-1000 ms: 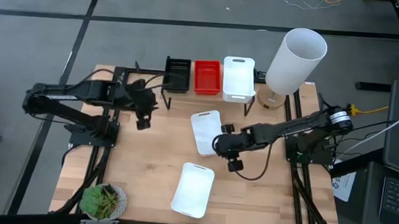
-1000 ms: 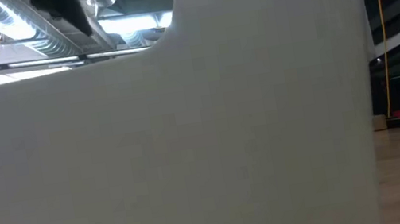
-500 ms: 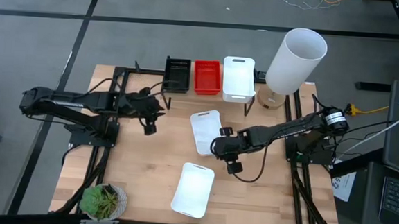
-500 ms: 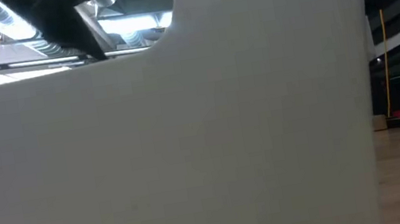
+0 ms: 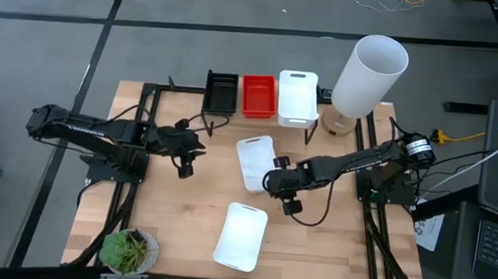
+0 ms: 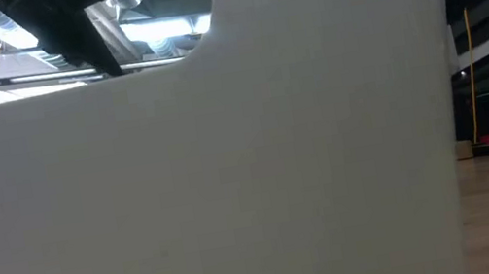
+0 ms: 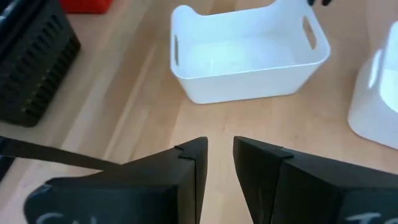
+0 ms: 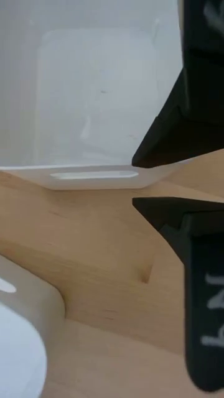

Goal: Stack baskets on shelf by color
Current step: Stack the top white bin on top of the white bin on the shelf

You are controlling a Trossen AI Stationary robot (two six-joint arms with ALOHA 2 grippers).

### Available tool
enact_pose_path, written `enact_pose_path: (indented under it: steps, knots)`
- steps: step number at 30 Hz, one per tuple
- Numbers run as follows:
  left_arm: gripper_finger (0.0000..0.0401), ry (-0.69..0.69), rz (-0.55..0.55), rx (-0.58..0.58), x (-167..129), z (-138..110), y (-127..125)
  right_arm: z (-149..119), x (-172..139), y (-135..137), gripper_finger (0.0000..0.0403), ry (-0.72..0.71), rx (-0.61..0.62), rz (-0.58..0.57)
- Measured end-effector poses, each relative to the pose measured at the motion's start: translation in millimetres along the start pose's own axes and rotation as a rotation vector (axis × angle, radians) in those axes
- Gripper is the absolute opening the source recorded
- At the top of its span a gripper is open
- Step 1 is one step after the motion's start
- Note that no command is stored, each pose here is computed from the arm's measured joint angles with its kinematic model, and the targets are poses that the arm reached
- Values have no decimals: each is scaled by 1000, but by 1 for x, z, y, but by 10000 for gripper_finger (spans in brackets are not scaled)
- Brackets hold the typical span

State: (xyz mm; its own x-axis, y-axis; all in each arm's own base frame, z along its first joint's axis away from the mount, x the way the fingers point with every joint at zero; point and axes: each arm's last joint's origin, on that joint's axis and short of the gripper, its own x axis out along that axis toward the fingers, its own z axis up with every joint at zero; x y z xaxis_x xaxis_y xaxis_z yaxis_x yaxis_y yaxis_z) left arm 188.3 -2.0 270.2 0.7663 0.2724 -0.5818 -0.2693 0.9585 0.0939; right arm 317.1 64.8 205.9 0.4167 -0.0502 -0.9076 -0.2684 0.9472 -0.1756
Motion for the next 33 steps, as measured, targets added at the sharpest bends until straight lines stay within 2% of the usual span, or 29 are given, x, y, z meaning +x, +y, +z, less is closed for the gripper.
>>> enact_pose_path:
  steps: [12,20,26,33]
  knots:
    - [70,-3,-47,3,-3,-1,-11,3,0,1,97,-25,-97,-59]
    - [70,-4,-57,11,-4,-2,-13,0,1,-1,97,7,-97,-84]
    - [70,-5,-55,11,-4,-2,-13,-9,10,-9,97,21,-60,-30]
    - [70,-8,-50,13,-2,-4,-13,-16,19,-10,97,7,-46,-23]
